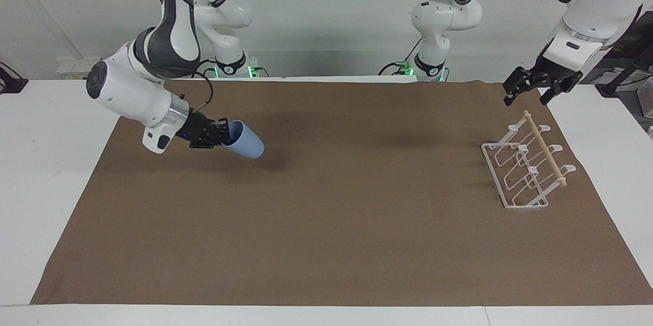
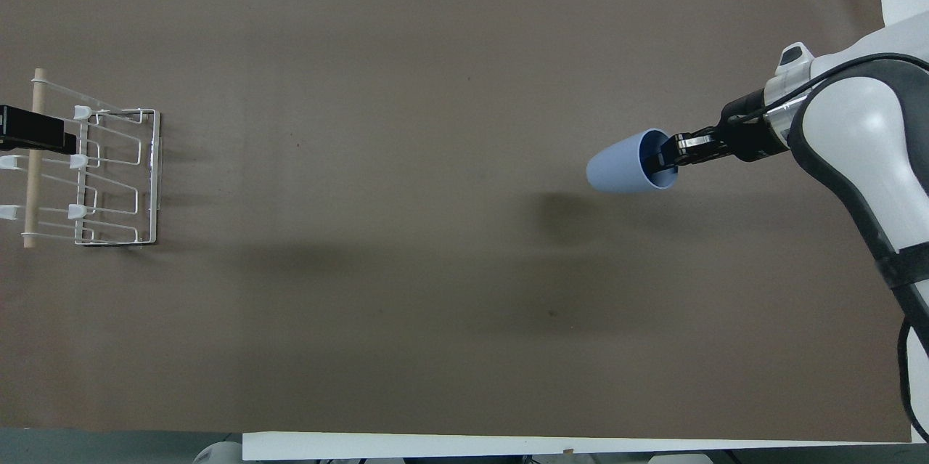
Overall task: Hang cup on cup holder
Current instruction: 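Lift the blue cup and tip it sideways toward the left gripper, then hold the cup with the right gripper while the left gripper approaches, then grasp the cup with the left gripper while the right gripper releases, then carry the cup with the left gripper toward the acrylic rack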
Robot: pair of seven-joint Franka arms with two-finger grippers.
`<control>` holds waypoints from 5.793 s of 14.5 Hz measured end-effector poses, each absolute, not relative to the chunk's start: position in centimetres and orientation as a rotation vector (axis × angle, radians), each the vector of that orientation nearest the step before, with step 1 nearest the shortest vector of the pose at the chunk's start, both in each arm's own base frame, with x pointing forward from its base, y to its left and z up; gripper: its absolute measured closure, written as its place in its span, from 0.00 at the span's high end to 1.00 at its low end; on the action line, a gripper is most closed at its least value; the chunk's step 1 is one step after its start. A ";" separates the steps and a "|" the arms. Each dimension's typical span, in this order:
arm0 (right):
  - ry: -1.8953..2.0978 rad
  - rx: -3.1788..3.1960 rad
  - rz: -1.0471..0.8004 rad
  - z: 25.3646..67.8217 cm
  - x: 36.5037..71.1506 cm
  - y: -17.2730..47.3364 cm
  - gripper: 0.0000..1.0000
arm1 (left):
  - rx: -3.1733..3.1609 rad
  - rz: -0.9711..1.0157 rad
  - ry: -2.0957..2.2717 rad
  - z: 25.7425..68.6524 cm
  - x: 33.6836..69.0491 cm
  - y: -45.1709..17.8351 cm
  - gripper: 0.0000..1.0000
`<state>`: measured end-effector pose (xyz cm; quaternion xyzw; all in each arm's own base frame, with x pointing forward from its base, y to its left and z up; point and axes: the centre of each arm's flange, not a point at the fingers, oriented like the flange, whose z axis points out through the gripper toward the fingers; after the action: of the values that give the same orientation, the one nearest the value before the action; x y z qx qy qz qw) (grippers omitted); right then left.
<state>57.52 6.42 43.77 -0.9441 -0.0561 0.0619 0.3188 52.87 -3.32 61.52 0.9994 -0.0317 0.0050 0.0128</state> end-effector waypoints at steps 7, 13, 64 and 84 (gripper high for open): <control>0.051 -2.142 0.296 43.7 55.8 15.1 0.05 | 3.118 -0.024 -0.054 61.8 51.8 -4.8 1.00; 0.171 -1.942 0.405 43.8 54.6 18.3 0.05 | 2.949 -0.130 0.600 59.0 50.6 -11.2 1.00; 0.328 -1.900 0.407 43.7 54.2 22.7 0.07 | 1.803 -0.411 1.932 53.1 45.6 -38.2 0.75; 0.055 -3.112 -0.036 59.0 54.9 -1.5 0.99 | 2.358 0.639 2.252 52.4 50.8 -23.0 0.75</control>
<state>54.92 -1.46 58.98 -0.9997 0.0176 -0.0116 0.0143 50.83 -22.95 52.37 0.7069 0.6749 0.1916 -0.0905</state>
